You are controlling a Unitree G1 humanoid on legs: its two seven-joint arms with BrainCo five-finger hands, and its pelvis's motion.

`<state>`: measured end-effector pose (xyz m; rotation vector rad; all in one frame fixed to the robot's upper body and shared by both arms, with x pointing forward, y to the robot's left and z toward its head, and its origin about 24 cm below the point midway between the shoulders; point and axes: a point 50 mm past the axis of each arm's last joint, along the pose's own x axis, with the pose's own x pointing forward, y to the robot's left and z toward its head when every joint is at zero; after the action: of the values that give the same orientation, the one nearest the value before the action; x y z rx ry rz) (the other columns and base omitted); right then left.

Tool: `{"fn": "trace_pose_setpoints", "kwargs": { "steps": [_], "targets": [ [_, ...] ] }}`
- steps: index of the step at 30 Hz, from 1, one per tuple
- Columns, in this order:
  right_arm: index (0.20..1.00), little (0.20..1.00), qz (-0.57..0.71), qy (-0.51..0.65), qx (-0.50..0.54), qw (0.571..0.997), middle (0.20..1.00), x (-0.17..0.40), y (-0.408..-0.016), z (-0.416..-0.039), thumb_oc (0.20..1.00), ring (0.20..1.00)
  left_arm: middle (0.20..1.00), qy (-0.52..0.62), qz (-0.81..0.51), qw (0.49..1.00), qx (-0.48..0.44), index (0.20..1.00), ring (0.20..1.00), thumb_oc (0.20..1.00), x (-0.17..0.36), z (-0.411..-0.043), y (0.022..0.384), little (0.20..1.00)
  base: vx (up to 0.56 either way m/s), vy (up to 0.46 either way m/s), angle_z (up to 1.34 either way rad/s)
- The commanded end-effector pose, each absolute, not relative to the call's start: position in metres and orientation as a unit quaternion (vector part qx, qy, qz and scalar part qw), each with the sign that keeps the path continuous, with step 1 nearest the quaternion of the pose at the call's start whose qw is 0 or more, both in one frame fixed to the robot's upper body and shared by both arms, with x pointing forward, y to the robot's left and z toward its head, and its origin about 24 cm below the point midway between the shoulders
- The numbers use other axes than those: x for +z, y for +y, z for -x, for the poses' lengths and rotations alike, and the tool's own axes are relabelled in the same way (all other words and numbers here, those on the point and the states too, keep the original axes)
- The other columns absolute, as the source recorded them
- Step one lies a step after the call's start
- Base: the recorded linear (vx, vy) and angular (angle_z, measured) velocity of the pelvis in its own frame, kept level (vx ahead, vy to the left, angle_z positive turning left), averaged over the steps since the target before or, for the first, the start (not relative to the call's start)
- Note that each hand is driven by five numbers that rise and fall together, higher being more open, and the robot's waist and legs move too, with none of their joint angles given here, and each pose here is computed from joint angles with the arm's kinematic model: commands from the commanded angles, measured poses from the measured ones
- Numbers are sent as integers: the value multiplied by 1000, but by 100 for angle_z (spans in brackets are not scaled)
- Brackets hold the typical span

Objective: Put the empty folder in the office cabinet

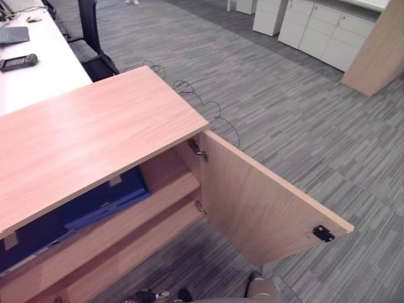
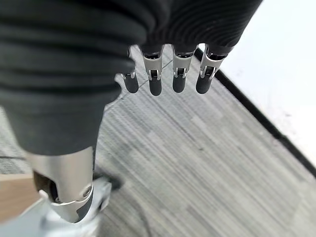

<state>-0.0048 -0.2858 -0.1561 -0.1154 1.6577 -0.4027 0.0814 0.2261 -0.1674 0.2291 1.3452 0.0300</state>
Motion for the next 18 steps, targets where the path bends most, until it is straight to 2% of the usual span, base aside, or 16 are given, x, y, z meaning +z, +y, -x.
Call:
{"fn": "trace_pose_setpoints", "kwargs": {
  "steps": [1, 7, 15, 18],
  "targets": [
    [1000, 1000, 77, 739, -168, 647, 1000, -153, -293, 4, 1000, 1000, 1000, 626, -90, 774, 17, 1000, 1000, 1000, -170, -78, 216, 1000, -86, -218, -46],
    [1000, 1000, 89, 718, -142, 676, 1000, -158, -280, -17, 1000, 1000, 1000, 624, -65, 778, 31, 1000, 1000, 1000, -171, -75, 214, 1000, -59, -190, -43],
    [1000, 1000, 85, 693, -124, 705, 1000, -164, -262, -31, 1000, 1000, 1000, 629, -55, 774, 35, 1000, 1000, 1000, -172, -72, 210, 1000, -45, -161, 7],
    [1000, 1000, 97, 674, -135, 720, 1000, -163, -267, -37, 1000, 1000, 1000, 624, -55, 778, 46, 1000, 1000, 1000, -171, -75, 214, 1000, -61, -215, 11]
  ]
}}
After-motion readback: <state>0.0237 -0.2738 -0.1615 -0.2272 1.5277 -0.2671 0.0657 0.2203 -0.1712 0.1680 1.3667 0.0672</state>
